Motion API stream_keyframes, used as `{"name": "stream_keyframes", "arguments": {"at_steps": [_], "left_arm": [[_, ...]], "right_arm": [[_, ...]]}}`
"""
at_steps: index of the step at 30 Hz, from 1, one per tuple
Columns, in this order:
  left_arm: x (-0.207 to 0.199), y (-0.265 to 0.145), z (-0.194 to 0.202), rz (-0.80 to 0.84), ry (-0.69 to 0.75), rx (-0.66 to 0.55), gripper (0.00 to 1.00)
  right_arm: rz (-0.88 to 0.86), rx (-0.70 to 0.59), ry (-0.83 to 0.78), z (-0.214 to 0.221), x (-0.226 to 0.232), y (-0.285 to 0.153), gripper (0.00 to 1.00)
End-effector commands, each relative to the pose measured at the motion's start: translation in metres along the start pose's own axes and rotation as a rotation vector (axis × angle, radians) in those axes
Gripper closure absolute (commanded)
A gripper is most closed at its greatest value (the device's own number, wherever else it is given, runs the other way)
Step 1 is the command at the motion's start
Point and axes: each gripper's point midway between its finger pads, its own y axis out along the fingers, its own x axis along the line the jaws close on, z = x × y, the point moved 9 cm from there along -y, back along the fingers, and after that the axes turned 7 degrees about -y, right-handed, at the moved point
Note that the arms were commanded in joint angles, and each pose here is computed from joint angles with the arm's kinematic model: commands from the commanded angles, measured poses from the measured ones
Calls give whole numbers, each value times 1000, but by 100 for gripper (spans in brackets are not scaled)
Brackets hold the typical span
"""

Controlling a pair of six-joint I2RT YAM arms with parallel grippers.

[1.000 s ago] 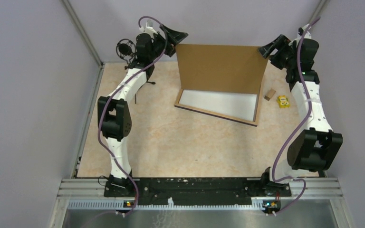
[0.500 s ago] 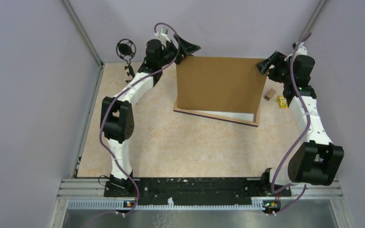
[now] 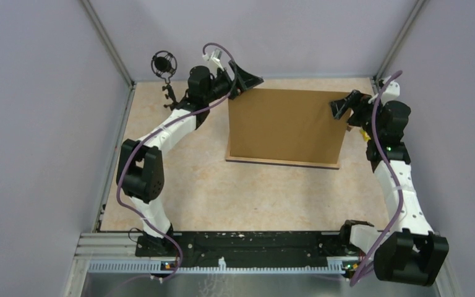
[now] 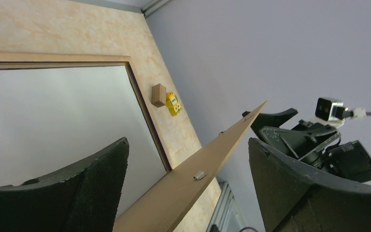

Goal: Put the photo into the frame

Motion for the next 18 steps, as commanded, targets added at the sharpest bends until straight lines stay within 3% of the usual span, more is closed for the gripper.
{"name": "stream_keyframes", "arguments": {"at_steps": [1, 8, 15, 18], "left_arm": [[-51, -17, 39, 159, 160, 109, 3], [-52, -41, 56, 225, 234, 122, 2], [-54, -60, 66, 296, 395, 132, 4], [-55, -68, 66, 284, 457, 108, 4]], "right_arm": [[-148, 57, 14, 8, 31, -21, 1], [-196, 71, -14, 26, 32, -32, 1], [-419, -136, -299, 30, 42, -45, 3], [-403, -180, -375, 35, 39, -51, 5]]}}
